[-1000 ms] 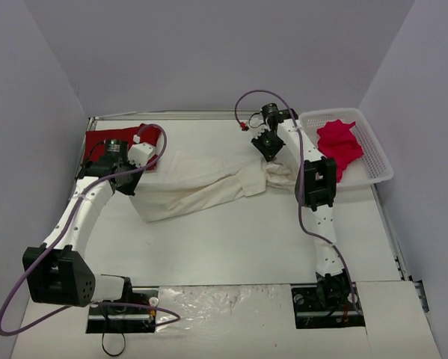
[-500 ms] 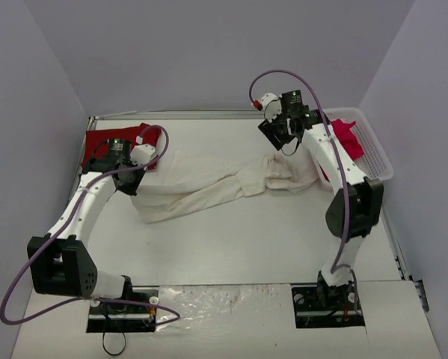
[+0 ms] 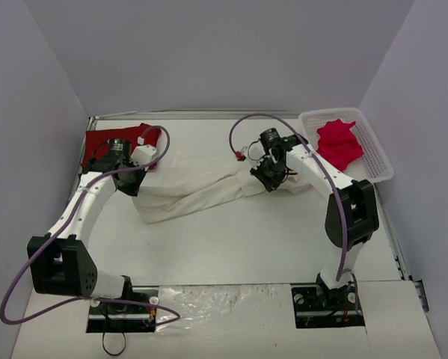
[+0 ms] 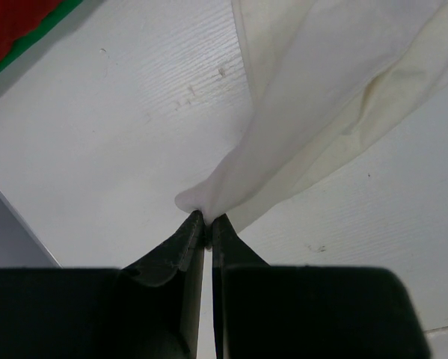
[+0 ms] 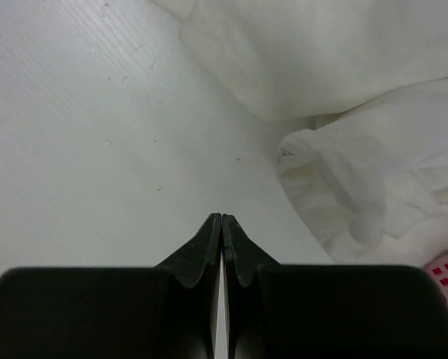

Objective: Fold and stack the t-shirts
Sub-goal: Flatten out the tshirt

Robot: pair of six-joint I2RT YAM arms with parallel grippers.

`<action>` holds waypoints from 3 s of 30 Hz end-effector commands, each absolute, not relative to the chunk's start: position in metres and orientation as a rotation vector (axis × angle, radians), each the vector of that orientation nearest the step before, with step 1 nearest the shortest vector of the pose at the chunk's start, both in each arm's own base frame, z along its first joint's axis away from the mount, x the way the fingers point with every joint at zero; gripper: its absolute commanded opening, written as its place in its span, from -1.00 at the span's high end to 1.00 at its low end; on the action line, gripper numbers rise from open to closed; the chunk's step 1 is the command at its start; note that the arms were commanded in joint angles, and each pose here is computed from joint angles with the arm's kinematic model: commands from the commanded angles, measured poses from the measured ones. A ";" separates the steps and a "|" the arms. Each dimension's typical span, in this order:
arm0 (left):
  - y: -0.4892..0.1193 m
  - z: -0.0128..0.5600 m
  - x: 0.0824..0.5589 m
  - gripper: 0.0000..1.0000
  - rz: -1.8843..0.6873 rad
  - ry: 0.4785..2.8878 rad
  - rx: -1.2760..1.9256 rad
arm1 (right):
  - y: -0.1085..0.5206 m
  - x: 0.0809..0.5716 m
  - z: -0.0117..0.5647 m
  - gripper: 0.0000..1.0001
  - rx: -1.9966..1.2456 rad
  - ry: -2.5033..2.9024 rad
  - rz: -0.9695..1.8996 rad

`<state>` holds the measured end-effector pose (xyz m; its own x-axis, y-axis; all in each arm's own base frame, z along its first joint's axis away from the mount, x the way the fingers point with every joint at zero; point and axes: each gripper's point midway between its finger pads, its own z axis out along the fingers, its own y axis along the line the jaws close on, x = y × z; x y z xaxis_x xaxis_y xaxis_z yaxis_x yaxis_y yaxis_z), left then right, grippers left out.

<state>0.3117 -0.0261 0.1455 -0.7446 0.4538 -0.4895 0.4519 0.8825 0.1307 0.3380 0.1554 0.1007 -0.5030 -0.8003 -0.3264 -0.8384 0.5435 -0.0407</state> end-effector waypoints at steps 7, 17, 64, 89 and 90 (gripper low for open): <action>-0.029 0.154 0.313 0.95 -0.022 2.495 0.652 | 0.163 0.316 0.054 1.00 -1.440 2.634 0.280; -0.029 0.151 0.310 0.95 -0.021 2.492 0.652 | 0.153 0.368 0.028 1.00 -1.244 2.653 -0.020; -0.030 0.138 0.308 0.95 -0.035 2.518 0.663 | 0.137 0.413 0.049 0.48 -1.050 2.590 -0.031; -0.030 0.127 0.308 0.95 -0.043 2.546 0.672 | 0.150 0.437 0.030 0.45 -1.069 2.595 -0.071; -0.030 0.127 0.308 0.95 -0.042 2.546 0.674 | 0.148 0.436 0.027 0.45 -1.076 2.601 -0.076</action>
<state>0.3064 -0.0302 0.1274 -0.7542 0.4554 -0.4731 0.4687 0.8779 0.0980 0.4424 0.1480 0.0314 -0.6636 -0.6777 -0.3168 -0.6631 0.7289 -0.1703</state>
